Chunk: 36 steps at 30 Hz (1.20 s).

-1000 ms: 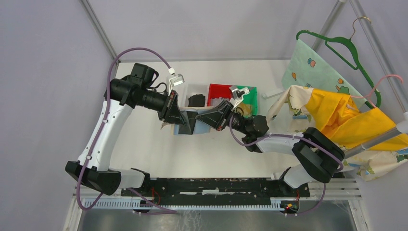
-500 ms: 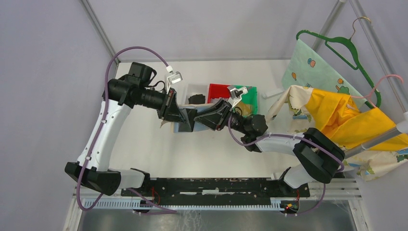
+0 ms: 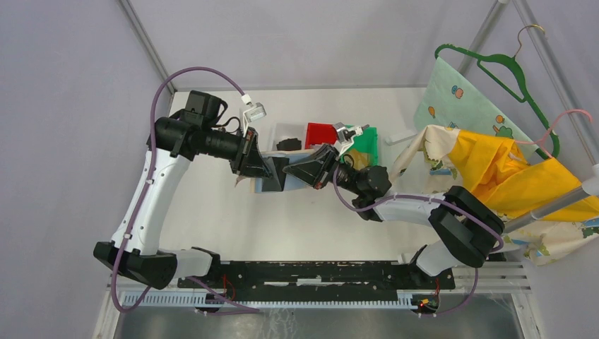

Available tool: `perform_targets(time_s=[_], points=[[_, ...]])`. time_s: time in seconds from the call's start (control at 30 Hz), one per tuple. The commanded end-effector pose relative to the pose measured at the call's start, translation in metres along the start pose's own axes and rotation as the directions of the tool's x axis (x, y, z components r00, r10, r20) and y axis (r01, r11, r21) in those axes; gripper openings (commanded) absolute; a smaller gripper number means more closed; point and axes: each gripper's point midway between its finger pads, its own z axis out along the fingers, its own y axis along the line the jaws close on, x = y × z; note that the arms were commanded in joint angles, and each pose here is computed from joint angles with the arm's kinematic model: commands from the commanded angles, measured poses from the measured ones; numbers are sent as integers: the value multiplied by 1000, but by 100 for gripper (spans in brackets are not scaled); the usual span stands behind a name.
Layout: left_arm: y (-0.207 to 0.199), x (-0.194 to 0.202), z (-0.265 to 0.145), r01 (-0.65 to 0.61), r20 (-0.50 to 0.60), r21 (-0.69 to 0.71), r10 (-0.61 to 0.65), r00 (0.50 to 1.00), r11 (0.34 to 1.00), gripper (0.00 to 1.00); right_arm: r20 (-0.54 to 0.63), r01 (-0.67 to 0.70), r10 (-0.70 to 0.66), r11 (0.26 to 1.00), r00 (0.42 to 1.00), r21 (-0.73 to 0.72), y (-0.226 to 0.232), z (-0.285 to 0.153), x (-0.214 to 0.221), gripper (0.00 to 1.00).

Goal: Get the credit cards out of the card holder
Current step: Remove the credit card from the card holder.

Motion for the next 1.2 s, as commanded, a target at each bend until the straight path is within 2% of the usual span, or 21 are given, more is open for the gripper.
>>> perform_targets(time_s=[0.0,0.63,0.83,0.93,1.03,1.13,1.17], points=[[-23,-24,-8,-86,96,28,83,992,996,14,112,20,-6,991,994,-130,36,-15,-21,0],[-21,-26,-9,-96,117,0,96,988,995,13,163,41,-18,989,986,-142,48,-28,-26,0],[-19,-25,-8,-92,116,1,91,989,996,10,153,31,-8,988,988,-154,48,-20,-24,27],[-19,-25,-8,-92,116,3,91,989,996,4,146,24,4,981,989,-190,55,-12,-24,30],[-18,-24,-7,-85,114,6,84,990,996,2,146,10,23,975,989,-222,61,-9,-24,30],[-18,-24,-7,-88,114,6,87,990,996,2,153,7,31,970,988,-242,65,-10,-27,30],[-18,-24,-7,-90,115,6,89,989,996,2,155,9,31,968,987,-251,67,-10,-27,26]])
